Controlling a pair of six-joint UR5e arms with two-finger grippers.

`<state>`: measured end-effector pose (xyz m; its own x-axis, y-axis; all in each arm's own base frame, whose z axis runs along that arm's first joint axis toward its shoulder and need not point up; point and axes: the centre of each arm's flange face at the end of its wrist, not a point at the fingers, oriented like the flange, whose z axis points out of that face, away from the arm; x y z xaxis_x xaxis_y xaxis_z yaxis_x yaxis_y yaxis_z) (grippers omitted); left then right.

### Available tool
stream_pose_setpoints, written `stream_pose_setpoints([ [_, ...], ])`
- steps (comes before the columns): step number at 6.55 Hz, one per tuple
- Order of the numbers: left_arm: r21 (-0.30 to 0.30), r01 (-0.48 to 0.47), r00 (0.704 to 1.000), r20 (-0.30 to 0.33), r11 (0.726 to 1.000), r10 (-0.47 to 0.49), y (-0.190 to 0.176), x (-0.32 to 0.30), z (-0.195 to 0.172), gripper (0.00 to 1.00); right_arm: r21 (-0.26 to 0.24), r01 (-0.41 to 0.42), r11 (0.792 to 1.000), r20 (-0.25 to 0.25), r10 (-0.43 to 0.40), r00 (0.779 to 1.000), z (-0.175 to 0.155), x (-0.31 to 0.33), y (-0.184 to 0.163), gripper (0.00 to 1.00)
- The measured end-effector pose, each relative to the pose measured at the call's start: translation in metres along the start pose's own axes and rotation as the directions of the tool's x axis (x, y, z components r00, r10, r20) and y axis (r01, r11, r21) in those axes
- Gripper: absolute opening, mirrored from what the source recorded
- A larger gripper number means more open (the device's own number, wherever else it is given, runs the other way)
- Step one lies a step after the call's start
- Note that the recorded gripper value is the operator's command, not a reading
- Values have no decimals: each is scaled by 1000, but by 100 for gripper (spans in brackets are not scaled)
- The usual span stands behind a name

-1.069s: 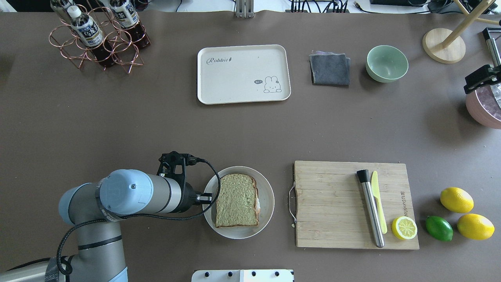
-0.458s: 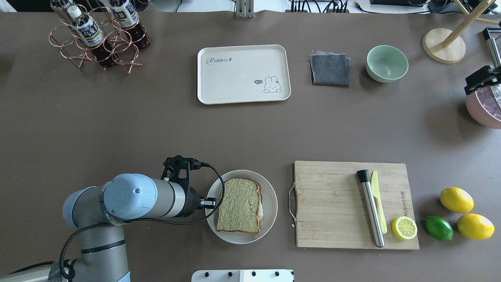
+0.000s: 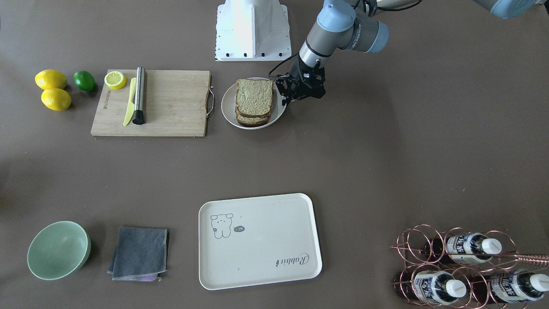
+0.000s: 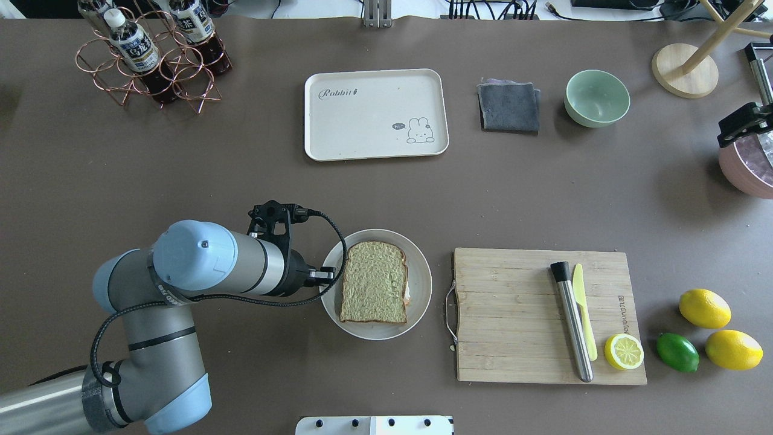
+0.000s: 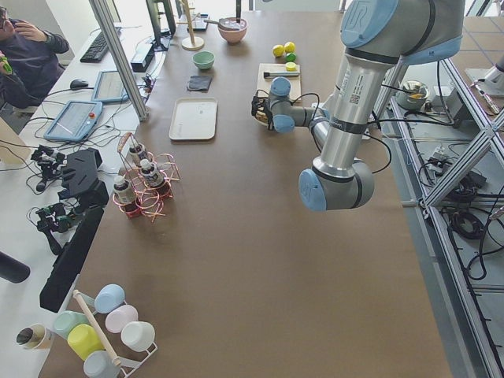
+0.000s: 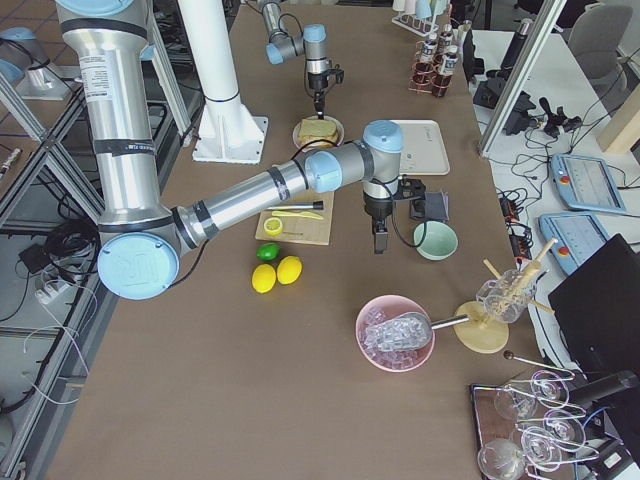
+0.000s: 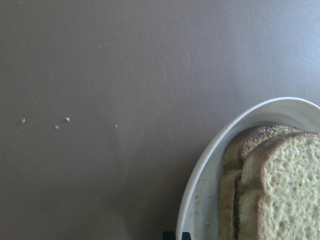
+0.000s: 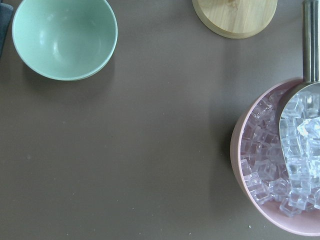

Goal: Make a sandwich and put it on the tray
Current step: 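Carry the plate with the sandwich onto the white Rabbit tray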

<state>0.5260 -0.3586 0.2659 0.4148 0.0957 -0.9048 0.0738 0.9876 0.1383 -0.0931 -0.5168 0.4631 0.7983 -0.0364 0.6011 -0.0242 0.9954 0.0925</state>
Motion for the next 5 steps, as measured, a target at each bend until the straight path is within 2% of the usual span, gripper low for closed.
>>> stream_pose_setpoints([
  [2, 13, 1, 1000, -4, 1000, -1, -85, 3, -11, 0, -20, -22, 1000, -10, 22, 1000, 9, 14, 7, 100],
  [5, 34, -22, 999, 44, 999, 21, -216, 2, -12, 0, -29, -65, 997, -25, 64, 998, 8, 59, 21, 100],
])
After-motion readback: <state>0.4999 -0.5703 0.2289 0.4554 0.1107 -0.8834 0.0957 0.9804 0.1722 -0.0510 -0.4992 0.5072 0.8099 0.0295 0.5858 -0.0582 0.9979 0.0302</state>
